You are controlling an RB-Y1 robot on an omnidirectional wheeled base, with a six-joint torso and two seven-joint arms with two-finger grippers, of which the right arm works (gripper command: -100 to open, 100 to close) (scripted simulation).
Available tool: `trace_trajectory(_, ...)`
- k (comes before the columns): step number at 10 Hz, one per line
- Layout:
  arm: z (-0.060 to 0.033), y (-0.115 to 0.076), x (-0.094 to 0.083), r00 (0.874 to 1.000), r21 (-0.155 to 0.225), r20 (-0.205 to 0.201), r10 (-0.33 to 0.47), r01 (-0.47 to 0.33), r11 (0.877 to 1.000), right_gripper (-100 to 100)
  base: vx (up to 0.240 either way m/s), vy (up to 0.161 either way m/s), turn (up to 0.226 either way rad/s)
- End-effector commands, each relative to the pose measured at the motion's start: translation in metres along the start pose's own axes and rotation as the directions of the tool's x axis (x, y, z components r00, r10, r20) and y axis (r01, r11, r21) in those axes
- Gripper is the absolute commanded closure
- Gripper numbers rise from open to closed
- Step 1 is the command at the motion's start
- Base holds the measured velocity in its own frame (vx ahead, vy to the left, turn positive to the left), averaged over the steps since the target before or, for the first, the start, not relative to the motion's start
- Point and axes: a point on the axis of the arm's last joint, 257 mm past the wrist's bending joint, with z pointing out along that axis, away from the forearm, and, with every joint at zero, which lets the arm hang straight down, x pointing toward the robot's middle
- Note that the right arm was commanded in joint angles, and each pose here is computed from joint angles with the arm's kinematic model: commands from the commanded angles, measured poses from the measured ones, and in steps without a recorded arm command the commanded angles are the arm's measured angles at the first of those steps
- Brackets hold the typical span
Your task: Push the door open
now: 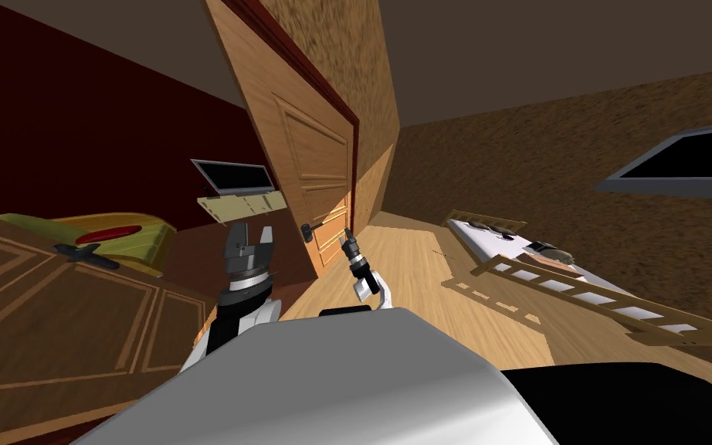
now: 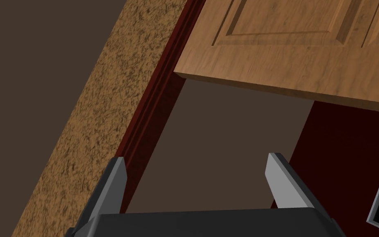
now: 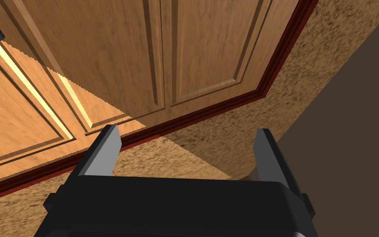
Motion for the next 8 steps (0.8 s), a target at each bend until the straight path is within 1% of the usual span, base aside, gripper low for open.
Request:
trace_trajectory(1, 0.0001, -0.015, 0.017, 0.999, 0.026, -0.035, 0.018, -0.018, 1.000, -100, 0.083, 0.021, -0.075)
trace_trajectory(4, 0.0004, -0.040, 0.044, 0.994, 0.078, -0.097, 0.048, -0.041, 0.996, -100, 0.108, 0.032, -0.071)
trace_trajectory(8, -0.0038, -0.073, 0.079, 0.981, 0.148, -0.175, 0.083, -0.057, 0.987, -100, 0.094, 0.029, -0.067)
